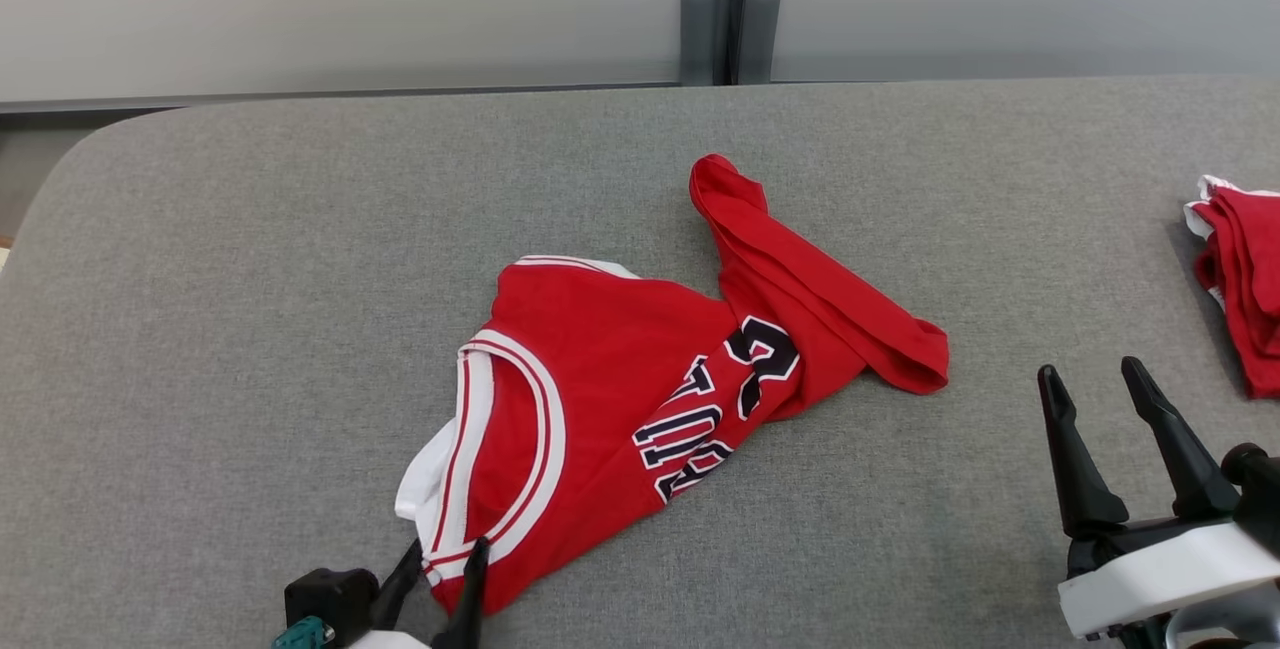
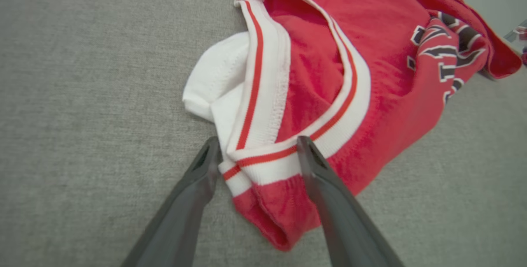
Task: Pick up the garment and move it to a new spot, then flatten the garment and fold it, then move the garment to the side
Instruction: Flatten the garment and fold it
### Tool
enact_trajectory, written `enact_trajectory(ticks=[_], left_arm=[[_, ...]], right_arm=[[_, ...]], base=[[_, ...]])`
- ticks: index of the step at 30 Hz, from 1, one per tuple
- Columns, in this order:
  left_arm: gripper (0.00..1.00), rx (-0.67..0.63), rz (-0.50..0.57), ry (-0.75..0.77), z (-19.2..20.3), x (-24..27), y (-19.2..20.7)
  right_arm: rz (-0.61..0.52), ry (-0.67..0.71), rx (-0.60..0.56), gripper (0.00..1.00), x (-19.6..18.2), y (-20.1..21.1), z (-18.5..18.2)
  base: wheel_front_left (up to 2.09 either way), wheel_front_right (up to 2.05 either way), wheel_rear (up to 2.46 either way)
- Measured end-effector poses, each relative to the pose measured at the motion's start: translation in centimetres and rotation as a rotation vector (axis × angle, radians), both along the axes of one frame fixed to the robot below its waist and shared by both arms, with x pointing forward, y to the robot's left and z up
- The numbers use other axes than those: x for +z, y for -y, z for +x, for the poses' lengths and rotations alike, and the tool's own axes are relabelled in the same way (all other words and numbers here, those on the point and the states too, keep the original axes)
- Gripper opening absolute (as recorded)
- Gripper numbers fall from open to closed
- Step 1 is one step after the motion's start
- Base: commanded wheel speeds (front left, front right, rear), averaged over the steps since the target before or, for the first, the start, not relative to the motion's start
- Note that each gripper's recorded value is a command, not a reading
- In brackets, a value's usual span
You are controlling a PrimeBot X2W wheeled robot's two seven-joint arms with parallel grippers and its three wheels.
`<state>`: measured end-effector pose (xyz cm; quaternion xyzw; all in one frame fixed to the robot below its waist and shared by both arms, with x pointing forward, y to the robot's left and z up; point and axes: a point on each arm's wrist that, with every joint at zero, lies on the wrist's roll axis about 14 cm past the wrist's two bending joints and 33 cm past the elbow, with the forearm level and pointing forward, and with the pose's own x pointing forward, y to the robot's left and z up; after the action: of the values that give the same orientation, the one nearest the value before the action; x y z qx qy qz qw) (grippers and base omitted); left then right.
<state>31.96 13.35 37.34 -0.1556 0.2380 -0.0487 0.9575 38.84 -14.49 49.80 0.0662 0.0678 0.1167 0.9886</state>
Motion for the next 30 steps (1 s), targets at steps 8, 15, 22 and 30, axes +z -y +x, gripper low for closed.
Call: enact_trajectory(ticks=[8,15,22,30], left_arm=[[0.00,-0.017,0.017,0.129,2.0,2.3,0.0],[0.00,-0.057,0.038,0.329,3.4,8.3,0.9],[0.00,-0.111,0.009,0.450,2.6,13.9,2.6],[0.00,-0.113,-0.008,0.486,3.0,16.5,3.1]], right_arm=[[0.000,-0.001,-0.005,1.00,-0.3,0.2,0.6],[0.004,0.015,0.007,1.00,0.4,-0.3,1.0],[0.012,0.043,0.007,1.00,1.4,-0.6,0.9],[0.021,0.043,-0.014,1.00,1.5,-0.1,0.7]], base=[[0.00,0.00,0.00],[0.00,0.00,0.00],[0.00,0.00,0.00],[0.00,0.00,0.00]])
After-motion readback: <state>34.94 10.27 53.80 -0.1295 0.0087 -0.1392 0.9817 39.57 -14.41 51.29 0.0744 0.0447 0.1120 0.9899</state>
